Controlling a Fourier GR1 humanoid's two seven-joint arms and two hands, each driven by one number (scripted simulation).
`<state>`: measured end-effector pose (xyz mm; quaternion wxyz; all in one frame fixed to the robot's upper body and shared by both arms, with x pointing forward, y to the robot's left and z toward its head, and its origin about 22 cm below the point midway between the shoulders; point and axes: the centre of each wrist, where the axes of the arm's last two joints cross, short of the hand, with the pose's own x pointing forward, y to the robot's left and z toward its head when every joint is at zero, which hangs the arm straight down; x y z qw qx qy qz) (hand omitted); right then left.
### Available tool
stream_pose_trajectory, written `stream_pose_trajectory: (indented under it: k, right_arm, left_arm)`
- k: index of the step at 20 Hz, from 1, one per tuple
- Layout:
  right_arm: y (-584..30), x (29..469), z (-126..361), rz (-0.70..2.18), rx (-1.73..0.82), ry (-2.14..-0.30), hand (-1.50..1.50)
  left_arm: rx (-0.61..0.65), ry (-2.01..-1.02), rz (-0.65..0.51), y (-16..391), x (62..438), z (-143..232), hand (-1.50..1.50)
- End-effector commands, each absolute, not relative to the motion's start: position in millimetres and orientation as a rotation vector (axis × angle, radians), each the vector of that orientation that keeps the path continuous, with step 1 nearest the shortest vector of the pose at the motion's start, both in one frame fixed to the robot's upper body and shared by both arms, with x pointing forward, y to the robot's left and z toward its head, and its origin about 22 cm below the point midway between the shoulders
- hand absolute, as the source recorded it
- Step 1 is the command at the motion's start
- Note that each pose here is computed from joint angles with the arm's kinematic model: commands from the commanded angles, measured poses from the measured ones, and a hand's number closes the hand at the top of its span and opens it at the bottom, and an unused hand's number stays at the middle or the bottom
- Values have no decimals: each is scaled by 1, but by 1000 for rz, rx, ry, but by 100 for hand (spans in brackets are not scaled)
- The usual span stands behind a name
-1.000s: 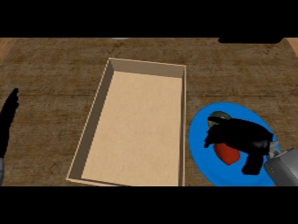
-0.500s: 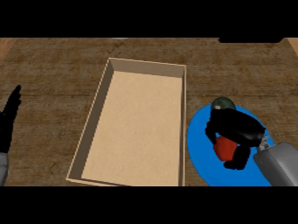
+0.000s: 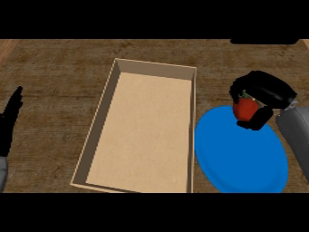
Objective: Pick the bell pepper from the plate and place it in the cardboard box
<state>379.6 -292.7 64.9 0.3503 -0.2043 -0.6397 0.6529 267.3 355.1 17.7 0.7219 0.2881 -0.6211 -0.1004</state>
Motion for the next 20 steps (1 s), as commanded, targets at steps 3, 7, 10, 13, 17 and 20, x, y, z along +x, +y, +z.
stream_pose_trajectory:
  k: [3, 7, 10, 13, 17, 20]
  right_arm:
    - [-304, 407, 118, 1506, -609, -1877, 150]
    - [-284, 410, 142, 1468, -507, -2112, 150]
    - [-270, 405, 140, 1451, -441, -2174, 150]
    - [-259, 398, 162, 1483, -326, -2177, 150]
    - [-209, 401, 184, 1447, -172, -2141, 150]
    - [-171, 394, 182, 1365, -69, -2139, 150]
  left_arm:
    - [636, -1367, -221, 350, 261, 24, 0]
    - [636, -1375, -219, 352, 264, 16, 0]
    - [640, -1370, -213, 349, 261, 8, 0]
    - [652, -1352, -206, 362, 258, 2, 0]
    - [670, -1365, -211, 355, 262, 18, 0]
    - [635, -1358, -199, 343, 259, 5, 0]
